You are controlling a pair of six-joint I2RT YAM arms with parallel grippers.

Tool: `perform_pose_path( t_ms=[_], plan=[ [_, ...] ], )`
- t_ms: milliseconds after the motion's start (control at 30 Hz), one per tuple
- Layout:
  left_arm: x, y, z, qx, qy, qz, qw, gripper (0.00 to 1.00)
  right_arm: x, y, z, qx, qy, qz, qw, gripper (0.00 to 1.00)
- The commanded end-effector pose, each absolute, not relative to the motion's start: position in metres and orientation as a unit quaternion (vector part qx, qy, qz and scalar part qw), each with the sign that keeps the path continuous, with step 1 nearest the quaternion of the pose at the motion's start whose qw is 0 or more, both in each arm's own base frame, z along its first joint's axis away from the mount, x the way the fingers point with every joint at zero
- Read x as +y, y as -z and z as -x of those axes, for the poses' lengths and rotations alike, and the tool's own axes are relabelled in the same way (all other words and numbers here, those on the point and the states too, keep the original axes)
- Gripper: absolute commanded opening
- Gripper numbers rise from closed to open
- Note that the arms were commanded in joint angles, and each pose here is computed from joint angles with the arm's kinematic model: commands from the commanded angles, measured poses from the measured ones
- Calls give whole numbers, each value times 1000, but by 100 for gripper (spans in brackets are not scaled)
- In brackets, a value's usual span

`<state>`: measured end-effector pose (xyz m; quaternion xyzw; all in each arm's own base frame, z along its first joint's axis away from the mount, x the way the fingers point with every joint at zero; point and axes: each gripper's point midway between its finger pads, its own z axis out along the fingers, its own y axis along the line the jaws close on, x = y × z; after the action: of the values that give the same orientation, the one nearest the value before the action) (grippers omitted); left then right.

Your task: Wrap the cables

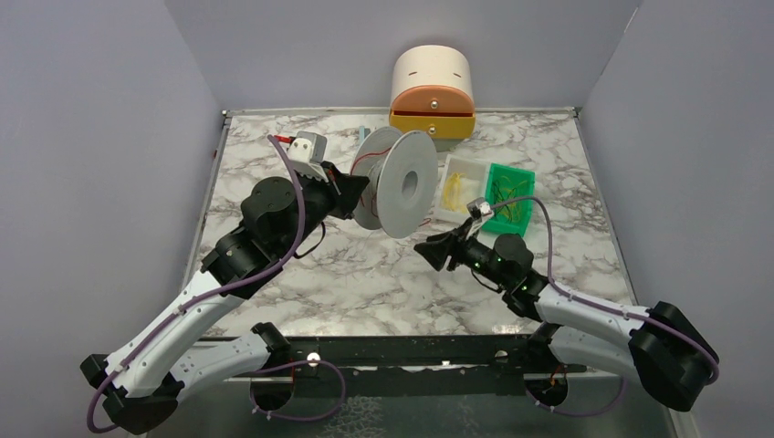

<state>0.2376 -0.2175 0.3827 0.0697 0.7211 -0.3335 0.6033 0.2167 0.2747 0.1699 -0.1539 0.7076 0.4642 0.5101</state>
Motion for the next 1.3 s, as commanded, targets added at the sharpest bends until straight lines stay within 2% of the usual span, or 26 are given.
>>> perform_pose_path(
  t_ms=[0, 100, 367, 867, 1133, 1267],
  plan=[
    [-209, -443, -234, 657, 367, -50, 656, 0, 241, -141, -254, 758, -337, 98, 550, 55],
    [-210, -444, -233, 657, 368, -55, 656, 0, 230, -128, -267, 767, -294, 75, 565, 58],
    [-213, -446, -231, 658, 371, -64, 652, 0, 240, -102, -283, 780, -281, 70, 555, 61],
    [-211, -451, -228, 654, 371, -69, 656, 0, 279, -103, -322, 752, -345, -5, 563, 64],
    [-209, -450, -226, 655, 370, -70, 655, 0, 277, -102, -346, 721, -333, -40, 606, 59],
    [-209, -449, -226, 656, 369, -71, 654, 0, 282, -103, -353, 712, -339, -45, 613, 52]
  ],
)
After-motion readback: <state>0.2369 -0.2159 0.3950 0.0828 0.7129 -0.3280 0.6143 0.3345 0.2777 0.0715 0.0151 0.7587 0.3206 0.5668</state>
